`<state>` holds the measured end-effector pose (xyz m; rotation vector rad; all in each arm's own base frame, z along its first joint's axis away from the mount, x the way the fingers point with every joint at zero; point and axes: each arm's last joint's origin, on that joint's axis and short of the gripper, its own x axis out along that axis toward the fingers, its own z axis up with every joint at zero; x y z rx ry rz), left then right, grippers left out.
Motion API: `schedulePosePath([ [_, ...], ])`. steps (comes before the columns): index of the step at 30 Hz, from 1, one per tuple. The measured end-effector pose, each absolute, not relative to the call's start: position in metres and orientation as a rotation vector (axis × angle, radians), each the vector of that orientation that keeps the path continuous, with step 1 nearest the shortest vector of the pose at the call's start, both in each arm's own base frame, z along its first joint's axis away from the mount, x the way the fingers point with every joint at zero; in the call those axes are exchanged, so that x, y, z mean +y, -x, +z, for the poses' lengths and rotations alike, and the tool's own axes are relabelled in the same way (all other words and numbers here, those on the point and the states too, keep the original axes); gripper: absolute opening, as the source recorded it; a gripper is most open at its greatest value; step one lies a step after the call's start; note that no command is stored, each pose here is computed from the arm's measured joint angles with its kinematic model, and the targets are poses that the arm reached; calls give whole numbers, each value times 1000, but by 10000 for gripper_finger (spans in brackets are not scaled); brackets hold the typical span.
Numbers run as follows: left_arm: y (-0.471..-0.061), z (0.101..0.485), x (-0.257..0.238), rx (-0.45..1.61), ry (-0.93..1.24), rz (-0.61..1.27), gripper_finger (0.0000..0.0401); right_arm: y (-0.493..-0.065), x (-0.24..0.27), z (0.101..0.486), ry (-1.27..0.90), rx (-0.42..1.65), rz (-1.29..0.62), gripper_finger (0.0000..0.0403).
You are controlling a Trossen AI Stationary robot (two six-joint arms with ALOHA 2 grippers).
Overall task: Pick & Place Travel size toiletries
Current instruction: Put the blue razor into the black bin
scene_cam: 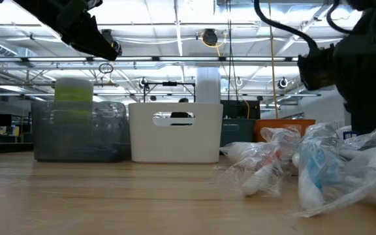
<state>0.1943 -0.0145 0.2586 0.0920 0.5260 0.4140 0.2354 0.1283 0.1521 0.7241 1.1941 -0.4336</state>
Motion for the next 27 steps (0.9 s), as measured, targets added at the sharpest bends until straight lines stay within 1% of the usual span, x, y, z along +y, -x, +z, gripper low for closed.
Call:
schedulePosePath([
  [6,-194,259,-14,525,-91,412,173,-236,122,136,-757,1157,-428,123],
  [14,-194,258,-14,525,-85,411,173,-235,115,132,-746,1162,-447,119],
  [17,-194,258,-14,524,-78,413,173,-235,114,132,-734,1165,-443,103],
  [24,-194,258,-14,522,-69,415,173,-235,114,132,-710,1175,-429,40],
  [27,-194,258,-14,522,-69,415,173,-235,114,133,-703,1175,-417,22],
])
